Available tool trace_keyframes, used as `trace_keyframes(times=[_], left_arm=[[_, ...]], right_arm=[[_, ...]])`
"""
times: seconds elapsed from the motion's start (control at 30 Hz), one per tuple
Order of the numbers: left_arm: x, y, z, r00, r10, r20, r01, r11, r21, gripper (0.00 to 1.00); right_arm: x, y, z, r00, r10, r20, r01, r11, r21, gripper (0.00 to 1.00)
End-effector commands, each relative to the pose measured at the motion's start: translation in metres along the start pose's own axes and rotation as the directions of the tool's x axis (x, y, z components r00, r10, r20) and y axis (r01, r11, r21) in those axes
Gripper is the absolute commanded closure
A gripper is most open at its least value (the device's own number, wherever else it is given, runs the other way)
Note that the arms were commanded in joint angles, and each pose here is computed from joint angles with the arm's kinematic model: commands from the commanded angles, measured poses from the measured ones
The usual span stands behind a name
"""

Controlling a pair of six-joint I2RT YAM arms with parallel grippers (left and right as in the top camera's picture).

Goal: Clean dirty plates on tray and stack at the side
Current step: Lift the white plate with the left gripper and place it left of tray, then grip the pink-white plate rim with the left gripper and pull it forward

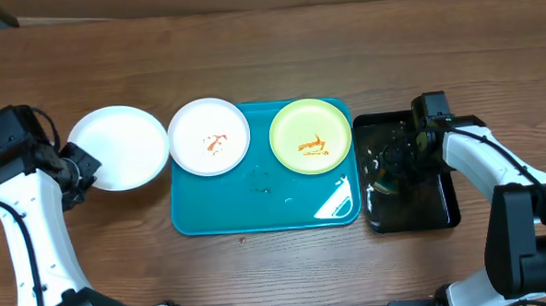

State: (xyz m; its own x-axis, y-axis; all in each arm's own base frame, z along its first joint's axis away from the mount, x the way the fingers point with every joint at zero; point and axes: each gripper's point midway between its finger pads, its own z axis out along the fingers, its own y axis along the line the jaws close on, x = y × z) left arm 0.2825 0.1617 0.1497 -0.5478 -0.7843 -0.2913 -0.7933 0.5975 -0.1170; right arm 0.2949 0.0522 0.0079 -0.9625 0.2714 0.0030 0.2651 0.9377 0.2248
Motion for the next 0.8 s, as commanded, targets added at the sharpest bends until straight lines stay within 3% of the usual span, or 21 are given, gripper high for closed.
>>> trace_keyframes(times=[0.0,0.3,0.53,0.63,0.77], left_arm=[[-0.014,0.011,0.014,0.998,-0.060,0.000,0.060,0.998,-0.037,0.96],[-0.017,0.049,0.059,0.992,-0.111,-0.066,0.096,0.976,-0.196,0.96],[-0.007,0.060,0.088,0.980,-0.131,-0.148,0.092,0.966,-0.242,0.96],[-0.003,0.061,0.095,0.976,-0.130,-0.174,0.084,0.964,-0.252,0.89],[-0.001,0.058,0.094,0.974,-0.131,-0.183,0.085,0.968,-0.238,0.72]], right_arm=[[0.013,-0.007,0.007,0.999,0.004,-0.038,-0.004,1.000,0.017,0.96],[0.015,-0.007,0.007,0.999,0.006,-0.044,-0.005,1.000,0.019,0.96],[0.016,-0.008,0.006,0.999,0.007,-0.050,-0.006,1.000,0.021,0.96],[0.018,-0.008,0.006,0.998,0.008,-0.056,-0.007,1.000,0.023,0.96],[0.017,-0.008,0.006,0.998,0.008,-0.054,-0.007,1.000,0.023,0.96]])
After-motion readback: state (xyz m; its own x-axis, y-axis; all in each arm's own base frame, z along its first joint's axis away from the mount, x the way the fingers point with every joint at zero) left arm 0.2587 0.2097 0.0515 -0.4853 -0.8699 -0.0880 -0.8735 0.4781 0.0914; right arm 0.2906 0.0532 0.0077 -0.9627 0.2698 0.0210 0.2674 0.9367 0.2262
